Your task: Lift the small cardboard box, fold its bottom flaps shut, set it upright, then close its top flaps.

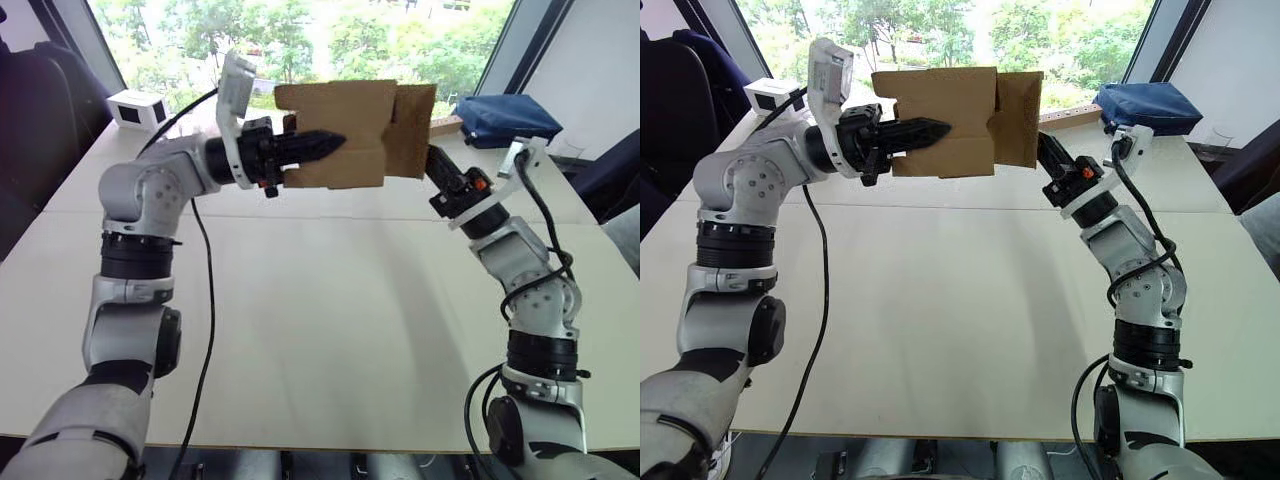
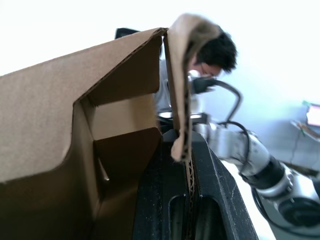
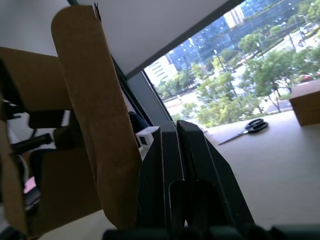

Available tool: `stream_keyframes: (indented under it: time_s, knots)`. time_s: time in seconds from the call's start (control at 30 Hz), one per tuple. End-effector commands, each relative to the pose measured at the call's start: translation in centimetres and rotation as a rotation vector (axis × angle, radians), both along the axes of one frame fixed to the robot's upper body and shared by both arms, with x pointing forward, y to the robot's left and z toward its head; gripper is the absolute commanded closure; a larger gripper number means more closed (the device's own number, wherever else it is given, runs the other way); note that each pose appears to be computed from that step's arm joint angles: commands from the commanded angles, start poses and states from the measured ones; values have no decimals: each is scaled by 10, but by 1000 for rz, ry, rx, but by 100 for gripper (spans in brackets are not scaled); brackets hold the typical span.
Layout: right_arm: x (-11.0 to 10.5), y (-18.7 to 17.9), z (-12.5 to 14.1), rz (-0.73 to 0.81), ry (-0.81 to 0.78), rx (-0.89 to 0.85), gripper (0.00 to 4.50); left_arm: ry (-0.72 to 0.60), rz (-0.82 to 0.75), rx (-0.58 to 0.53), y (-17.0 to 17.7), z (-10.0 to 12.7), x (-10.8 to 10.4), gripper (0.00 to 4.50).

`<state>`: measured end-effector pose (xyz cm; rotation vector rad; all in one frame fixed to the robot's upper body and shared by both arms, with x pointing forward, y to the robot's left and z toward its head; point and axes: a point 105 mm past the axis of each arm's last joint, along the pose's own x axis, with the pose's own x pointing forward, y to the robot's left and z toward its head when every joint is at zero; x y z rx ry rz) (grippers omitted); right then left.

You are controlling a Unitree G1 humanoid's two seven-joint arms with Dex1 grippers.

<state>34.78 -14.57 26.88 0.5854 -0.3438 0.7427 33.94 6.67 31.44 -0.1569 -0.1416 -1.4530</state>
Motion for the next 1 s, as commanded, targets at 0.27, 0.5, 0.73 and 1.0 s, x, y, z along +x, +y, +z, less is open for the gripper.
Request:
stream_keyframes:
  time_s: [0.27, 0.5, 0.73, 1.0]
  knots:
    - [-22, 19, 18, 167, -35, 227, 218, -27, -56, -78, -6, 22, -11, 450]
    - [-24, 22, 17, 208, -17, 361, 218, -20, -49, -82, -5, 22, -10, 450]
    - [-26, 21, 21, 215, -24, 399, 218, -17, -41, -82, -4, 22, -10, 450]
    - [-28, 17, 26, 204, -34, 408, 218, -10, -36, -84, -4, 22, -8, 450]
